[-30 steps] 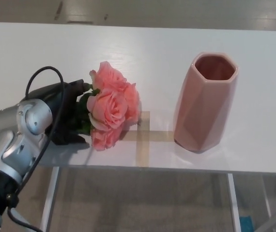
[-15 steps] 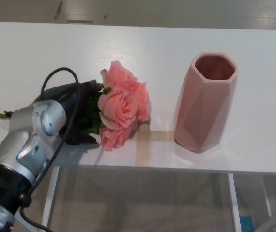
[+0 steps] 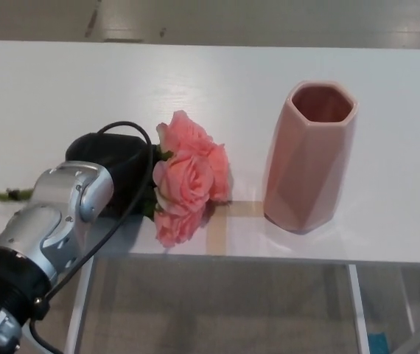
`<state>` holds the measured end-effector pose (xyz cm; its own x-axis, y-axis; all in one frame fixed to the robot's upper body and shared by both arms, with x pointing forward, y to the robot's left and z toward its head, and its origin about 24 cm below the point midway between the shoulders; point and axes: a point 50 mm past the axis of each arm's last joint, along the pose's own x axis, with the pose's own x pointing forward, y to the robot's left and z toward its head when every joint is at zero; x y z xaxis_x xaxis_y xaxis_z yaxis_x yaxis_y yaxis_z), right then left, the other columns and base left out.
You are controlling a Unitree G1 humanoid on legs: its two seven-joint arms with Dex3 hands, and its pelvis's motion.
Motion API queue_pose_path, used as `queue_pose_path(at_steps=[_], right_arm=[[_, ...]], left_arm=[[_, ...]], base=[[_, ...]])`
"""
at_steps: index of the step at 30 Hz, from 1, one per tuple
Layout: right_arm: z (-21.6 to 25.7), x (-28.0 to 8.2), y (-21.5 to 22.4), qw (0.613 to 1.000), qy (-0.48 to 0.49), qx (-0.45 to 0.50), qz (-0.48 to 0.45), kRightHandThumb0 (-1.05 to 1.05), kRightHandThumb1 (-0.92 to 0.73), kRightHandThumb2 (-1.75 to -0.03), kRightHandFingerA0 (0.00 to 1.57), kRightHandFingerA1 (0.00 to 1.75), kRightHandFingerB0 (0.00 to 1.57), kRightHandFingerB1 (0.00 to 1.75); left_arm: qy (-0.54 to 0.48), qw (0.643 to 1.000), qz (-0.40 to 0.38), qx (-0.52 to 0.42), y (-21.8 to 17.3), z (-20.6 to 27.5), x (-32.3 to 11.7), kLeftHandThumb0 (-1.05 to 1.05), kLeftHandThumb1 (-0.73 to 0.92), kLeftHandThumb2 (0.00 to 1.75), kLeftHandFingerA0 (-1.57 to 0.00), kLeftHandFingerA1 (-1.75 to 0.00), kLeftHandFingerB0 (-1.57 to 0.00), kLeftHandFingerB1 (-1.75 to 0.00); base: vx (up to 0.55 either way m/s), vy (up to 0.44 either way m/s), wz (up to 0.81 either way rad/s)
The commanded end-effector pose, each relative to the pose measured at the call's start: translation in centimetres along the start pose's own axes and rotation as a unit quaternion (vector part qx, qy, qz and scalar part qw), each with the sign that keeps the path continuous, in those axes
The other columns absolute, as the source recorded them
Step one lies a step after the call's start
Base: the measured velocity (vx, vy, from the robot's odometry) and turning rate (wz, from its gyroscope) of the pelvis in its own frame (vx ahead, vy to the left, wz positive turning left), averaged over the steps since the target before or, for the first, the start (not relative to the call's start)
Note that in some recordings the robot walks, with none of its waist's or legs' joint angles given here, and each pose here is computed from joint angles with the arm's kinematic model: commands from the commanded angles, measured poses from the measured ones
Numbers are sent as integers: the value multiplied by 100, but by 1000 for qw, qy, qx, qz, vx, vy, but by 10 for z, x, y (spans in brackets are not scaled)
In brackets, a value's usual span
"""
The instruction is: Use the left hand to pick up the rose and then lift and insert it into the pink vase.
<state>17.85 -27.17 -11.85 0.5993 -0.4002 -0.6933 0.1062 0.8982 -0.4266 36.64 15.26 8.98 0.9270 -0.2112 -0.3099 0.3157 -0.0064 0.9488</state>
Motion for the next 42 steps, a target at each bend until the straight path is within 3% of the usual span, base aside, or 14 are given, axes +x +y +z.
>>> queue_pose_path(at_steps=[1, 2, 5, 10, 11, 13, 15, 26, 27, 29, 33, 35, 41, 42], right_arm=[[1, 0, 1, 1000, 2, 7, 1, -21, -57, -56, 68, 49, 59, 44], [1, 0, 1, 1000, 2, 6, 0, -21, -57, -56, 69, 49, 60, 45], [1, 0, 1, 1000, 0, 4, -1, -22, -57, -56, 69, 50, 60, 45], [2, 1, 1, 1000, -1, 4, 3, -23, -56, -57, 67, 49, 61, 46], [2, 1, 1, 1000, -1, 4, 4, -22, -57, -57, 68, 49, 61, 45], [2, 1, 0, 1000, -1, 2, 4, -23, -56, -57, 67, 49, 61, 45], [2, 1, -1, 1000, 0, 1, 4, -22, -57, -57, 69, 50, 61, 45], [2, 1, 0, 1000, 2, 2, 8, -23, -57, -57, 70, 50, 60, 45], [2, 1, 0, 1000, 2, -1, 8, -23, -57, -57, 70, 50, 60, 45], [2, 1, 1, 1000, 1, -3, 9, -23, -57, -57, 70, 50, 60, 45], [2, 1, 0, 1000, 1, -5, 9, -23, -57, -57, 70, 50, 60, 45], [-8, -2, 0, 1000, 12, -6, 10, -23, -56, -57, 68, 49, 60, 45], [-11, -2, 0, 1000, 16, -6, 10, -24, -57, -57, 67, 48, 60, 45], [-11, -2, 0, 1000, 17, -13, 9, -25, -56, -57, 68, 49, 61, 45]], left_arm=[[-11, 1000, -21, 8, -21, -2, -2, -28, 57, 86, -79, -118, -68, -62], [-11, 1000, -18, 3, -19, -1, -2, -23, 66, 61, -70, -140, -65, -43], [-11, 1000, -15, -12, -14, -1, -2, -21, 67, 61, -71, -133, -55, -40], [-32, 997, 49, -40, 6, -7, -6, -21, 68, 62, -70, -137, -62, -42], [-37, 996, 65, -38, 11, -7, -7, -20, 69, 62, -67, -143, -77, -48], [-46, 992, 117, -29, 27, -7, -10, -19, 68, 61, -66, -148, -85, -55], [-56, 986, 152, -32, 42, -6, -13, -18, 68, 59, -63, -154, -84, -74], [-143, 936, 318, -45, 121, 0, -38, -18, 73, 62, -73, -161, -83, -84], [-154, 927, 334, -76, 131, 3, -41, -19, 73, 62, -77, -162, -76, -100], [-182, 900, 356, -173, 152, 9, -48, -19, 75, 63, -77, -161, -73, -108], [-197, 881, 353, -247, 161, 13, -51, -20, 77, 62, -79, -155, -74, -105], [-235, 838, 335, -362, 175, 20, -54, -19, 81, 64, -79, -147, -72, -111], [-251, 823, 326, -392, 181, 25, -57, -18, 83, 65, -77, -146, -71, -110], [-273, 797, 298, -449, 196, 36, -60, -19, 84, 67, -80, -140, -74, -104]], base=[[0, 0, 0], [0, 0, 0], [0, 0, 0], [0, 0, 0], [0, 0, 0], [0, 0, 0], [0, 0, 0], [0, 0, 0], [0, 0, 0], [0, 0, 0], [0, 0, 0], [0, 0, 0], [0, 0, 0], [0, 0, 0]])
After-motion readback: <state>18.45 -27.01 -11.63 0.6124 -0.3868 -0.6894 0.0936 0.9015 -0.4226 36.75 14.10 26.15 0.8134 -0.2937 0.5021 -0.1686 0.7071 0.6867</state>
